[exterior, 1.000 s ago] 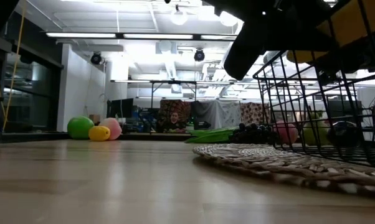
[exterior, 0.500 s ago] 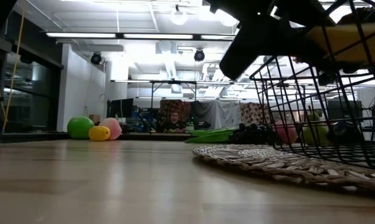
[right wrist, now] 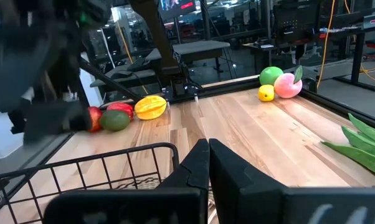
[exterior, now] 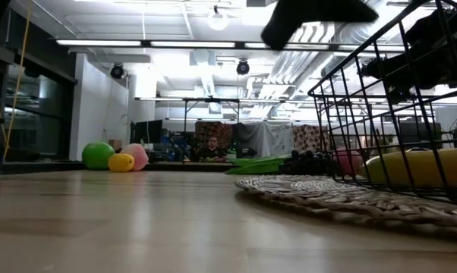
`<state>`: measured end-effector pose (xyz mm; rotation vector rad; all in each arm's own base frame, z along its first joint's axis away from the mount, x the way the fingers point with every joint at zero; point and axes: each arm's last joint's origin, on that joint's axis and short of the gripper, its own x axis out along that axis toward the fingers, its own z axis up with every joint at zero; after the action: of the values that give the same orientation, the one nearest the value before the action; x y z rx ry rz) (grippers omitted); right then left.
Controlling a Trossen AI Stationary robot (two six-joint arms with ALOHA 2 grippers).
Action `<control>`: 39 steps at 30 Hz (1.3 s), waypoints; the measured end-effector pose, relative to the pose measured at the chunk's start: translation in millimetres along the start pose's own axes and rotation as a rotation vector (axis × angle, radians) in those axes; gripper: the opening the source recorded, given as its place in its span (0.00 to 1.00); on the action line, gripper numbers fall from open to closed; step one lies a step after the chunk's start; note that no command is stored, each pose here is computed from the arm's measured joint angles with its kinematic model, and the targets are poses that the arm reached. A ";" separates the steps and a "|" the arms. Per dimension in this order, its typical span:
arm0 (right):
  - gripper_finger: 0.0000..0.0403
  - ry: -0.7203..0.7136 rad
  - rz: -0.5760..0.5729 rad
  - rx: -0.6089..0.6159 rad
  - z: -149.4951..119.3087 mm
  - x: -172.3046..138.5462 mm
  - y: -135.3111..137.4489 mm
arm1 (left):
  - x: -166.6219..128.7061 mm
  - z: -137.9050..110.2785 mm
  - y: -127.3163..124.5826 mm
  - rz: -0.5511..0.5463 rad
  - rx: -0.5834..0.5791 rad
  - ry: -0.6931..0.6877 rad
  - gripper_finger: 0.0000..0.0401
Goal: Build produce basket
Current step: Put the banana into the wire basket, then put the pear into the wire basket
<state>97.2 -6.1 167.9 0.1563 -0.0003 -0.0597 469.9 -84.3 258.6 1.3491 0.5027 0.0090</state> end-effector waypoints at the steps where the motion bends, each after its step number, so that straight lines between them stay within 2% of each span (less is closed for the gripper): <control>1: 0.00 0.001 0.000 0.000 -0.1 0.0 0.0 | -6.7 -1.8 8.8 0.025 -0.014 0.029 0.49; 4: 0.00 0.000 0.000 0.000 0.1 0.0 0.0 | -33.9 -10.5 38.9 0.086 -0.110 0.105 0.49; 8: 0.00 0.000 0.000 0.000 0.0 0.0 0.0 | -83.5 -37.9 81.6 0.083 -0.390 0.115 0.49; 11: 0.00 0.001 0.000 0.000 -0.1 0.0 0.0 | -123.9 -70.6 106.5 -0.013 -0.685 0.039 0.49; 14: 0.00 0.000 0.000 0.000 0.0 0.0 0.0 | -152.6 -106.8 109.4 -0.164 -0.926 -0.104 0.48; 16: 0.00 0.001 0.000 0.000 -0.1 0.1 0.0 | -166.6 -127.4 98.5 -0.218 -1.019 -0.179 0.47; 17: 0.00 0.000 0.000 0.000 0.0 0.0 0.0 | -172.1 -134.9 92.2 -0.204 -1.055 -0.210 0.47; 26: 0.00 0.000 0.000 0.000 0.0 0.0 0.0 | -223.2 -177.5 -0.5 0.092 -1.231 -0.375 0.42; 31: 0.00 0.000 0.000 0.000 0.0 0.0 0.0 | -251.3 -191.4 -33.5 0.233 -1.330 -0.521 0.42; 39: 0.00 -0.010 -0.036 -0.040 0.7 0.0 -1.1 | -270.6 -203.5 -64.7 0.238 -1.416 -0.577 0.42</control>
<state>97.1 -7.3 168.3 0.1159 -0.0061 -0.0966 138.5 10.4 264.1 -0.0258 -0.2017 0.1403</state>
